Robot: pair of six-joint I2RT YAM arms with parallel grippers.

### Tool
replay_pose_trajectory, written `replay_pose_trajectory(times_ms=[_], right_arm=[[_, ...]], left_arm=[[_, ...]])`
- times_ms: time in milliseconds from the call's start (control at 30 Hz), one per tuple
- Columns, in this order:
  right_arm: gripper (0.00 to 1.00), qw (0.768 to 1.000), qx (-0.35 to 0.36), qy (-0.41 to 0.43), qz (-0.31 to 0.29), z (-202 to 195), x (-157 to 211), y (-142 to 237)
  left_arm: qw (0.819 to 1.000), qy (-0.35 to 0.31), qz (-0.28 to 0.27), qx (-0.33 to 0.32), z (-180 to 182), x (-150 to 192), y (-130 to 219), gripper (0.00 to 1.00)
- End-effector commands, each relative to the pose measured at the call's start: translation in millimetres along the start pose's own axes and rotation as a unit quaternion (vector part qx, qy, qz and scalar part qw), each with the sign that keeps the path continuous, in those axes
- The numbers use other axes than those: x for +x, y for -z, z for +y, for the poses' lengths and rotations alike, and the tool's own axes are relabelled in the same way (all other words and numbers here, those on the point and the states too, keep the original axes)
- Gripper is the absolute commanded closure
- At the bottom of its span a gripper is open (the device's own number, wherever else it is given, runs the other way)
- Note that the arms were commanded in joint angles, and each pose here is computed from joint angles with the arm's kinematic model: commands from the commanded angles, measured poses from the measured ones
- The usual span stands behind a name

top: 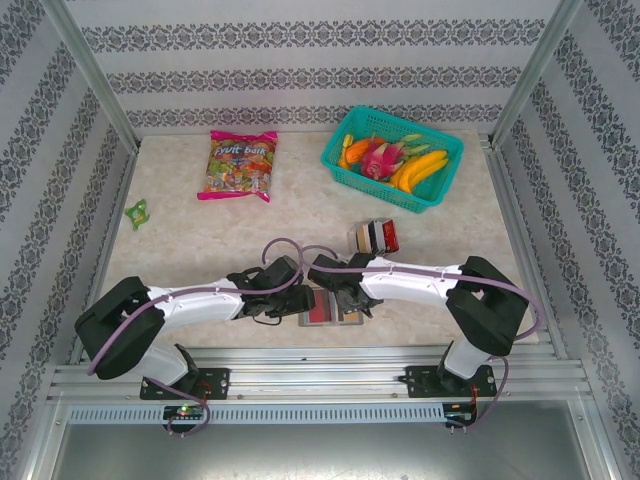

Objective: Put the credit cards into the card holder

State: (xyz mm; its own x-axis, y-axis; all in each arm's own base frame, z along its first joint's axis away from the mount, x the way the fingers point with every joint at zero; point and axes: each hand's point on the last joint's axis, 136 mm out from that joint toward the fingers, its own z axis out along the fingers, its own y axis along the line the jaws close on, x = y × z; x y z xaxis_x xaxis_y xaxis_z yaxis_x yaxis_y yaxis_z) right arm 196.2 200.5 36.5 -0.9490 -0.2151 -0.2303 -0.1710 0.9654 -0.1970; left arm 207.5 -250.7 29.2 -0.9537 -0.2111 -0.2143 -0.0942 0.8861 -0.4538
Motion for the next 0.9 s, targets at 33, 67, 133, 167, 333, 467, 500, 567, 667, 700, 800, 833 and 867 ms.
replay_pose_trajectory(times_ms=[33, 67, 133, 167, 333, 467, 500, 567, 667, 700, 800, 833, 867], right_arm=[[0.75, 1.000, 0.008, 0.006, -0.013, 0.9, -5.4, 9.0], [0.76, 1.000, 0.007, 0.006, -0.013, 1.5, -5.3, 9.0], [0.78, 1.000, 0.007, 0.006, -0.010, 2.1, -4.1, 7.2], [0.79, 1.000, 0.008, 0.007, -0.008, 1.7, -3.0, 6.4], [0.76, 1.000, 0.017, 0.006, -0.004, -0.4, -0.4, 2.5], [0.74, 1.000, 0.027, 0.011, -0.001, -2.3, -0.3, 0.4], [0.74, 1.000, 0.027, 0.012, -0.001, -2.3, -0.8, 0.3], [0.75, 0.999, 0.028, 0.014, -0.001, -1.9, -0.9, 0.1], [0.78, 0.999, 0.029, 0.014, -0.002, -2.1, -1.5, 0.4], [0.79, 1.000, 0.028, 0.013, -0.002, -2.7, -1.1, 0.9], [0.79, 1.000, 0.025, 0.013, -0.006, -3.1, -2.0, 3.7], [0.80, 1.000, 0.024, 0.012, -0.007, -3.2, -2.5, 4.9], [0.81, 1.000, 0.023, 0.013, -0.007, -3.5, -2.4, 5.5]], left_arm=[[1.000, 0.008, -0.004, 0.007, 0.7, -2.5, 2.0, 0.37], [1.000, 0.009, -0.005, 0.007, 0.9, -2.9, 2.0, 0.37], [1.000, 0.009, -0.004, 0.007, 0.6, -2.7, 1.8, 0.37], [1.000, 0.008, -0.004, 0.007, 0.5, -2.4, 1.7, 0.37], [1.000, 0.008, -0.003, 0.006, 0.7, -2.3, 2.0, 0.36], [1.000, 0.008, -0.002, 0.007, 0.5, -1.8, 1.8, 0.36], [1.000, 0.009, -0.002, 0.008, 0.1, -2.0, 1.9, 0.37], [1.000, 0.008, -0.002, 0.008, -0.1, -2.3, 1.9, 0.37], [1.000, 0.008, -0.002, 0.008, -0.2, -2.2, 2.3, 0.37], [1.000, 0.009, -0.002, 0.008, 0.1, -2.1, 2.1, 0.37], [1.000, 0.008, -0.002, 0.007, 0.5, -1.8, 2.0, 0.37], [1.000, 0.009, -0.002, 0.008, 0.3, -2.0, 2.2, 0.37], [1.000, 0.008, -0.002, 0.008, 0.3, -1.9, 2.2, 0.37]])
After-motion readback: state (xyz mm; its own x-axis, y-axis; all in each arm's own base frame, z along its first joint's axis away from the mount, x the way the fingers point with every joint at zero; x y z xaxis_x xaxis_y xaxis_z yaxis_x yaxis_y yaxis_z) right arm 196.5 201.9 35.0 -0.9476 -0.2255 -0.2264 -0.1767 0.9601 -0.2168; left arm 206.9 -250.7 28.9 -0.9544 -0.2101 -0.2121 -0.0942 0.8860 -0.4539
